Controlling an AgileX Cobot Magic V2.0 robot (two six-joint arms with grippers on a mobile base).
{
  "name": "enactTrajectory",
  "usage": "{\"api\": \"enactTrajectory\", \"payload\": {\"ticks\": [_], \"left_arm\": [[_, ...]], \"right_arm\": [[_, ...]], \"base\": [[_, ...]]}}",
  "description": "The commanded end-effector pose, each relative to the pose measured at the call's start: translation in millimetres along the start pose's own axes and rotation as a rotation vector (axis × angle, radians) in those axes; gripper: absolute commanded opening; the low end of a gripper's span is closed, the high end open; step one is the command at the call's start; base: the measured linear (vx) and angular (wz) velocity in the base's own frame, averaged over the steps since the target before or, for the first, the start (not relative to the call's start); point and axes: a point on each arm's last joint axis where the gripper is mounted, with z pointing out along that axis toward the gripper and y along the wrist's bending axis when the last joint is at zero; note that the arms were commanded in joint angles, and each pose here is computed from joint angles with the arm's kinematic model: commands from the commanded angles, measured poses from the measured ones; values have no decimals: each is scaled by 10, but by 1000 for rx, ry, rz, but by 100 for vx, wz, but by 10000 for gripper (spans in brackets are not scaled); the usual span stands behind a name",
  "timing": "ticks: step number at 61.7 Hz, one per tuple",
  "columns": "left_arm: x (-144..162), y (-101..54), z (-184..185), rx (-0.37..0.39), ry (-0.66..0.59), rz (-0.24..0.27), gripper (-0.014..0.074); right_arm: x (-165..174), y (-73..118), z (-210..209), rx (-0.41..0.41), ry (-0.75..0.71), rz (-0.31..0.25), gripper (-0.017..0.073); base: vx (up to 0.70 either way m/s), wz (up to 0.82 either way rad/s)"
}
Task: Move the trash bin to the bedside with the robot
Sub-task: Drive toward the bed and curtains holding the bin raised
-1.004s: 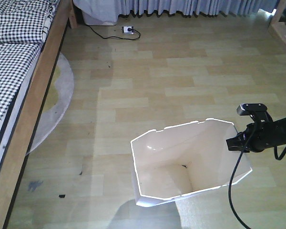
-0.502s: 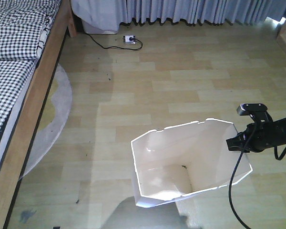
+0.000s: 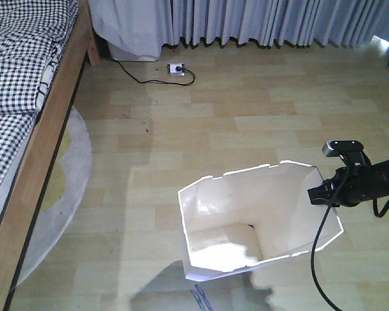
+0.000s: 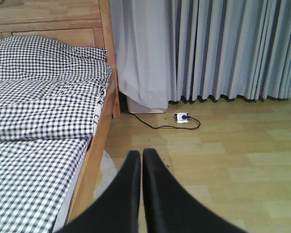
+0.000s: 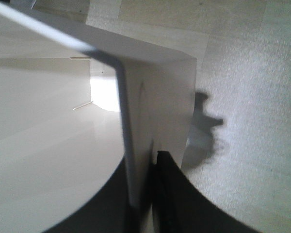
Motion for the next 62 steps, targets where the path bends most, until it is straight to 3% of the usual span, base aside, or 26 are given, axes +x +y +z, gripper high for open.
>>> {"api": "enactTrajectory", "payload": {"ticks": [1,62], "left_arm": [[-9,-1,3,1,-66,-4,-6],[-9,-1,3,1,-66,-4,-6]], "right_arm": [[-219,165,-228,-130,-114,45,-6],[-219,166,-228,-131,-114,45,-6]], "base": [[35,0],[32,2]]}}
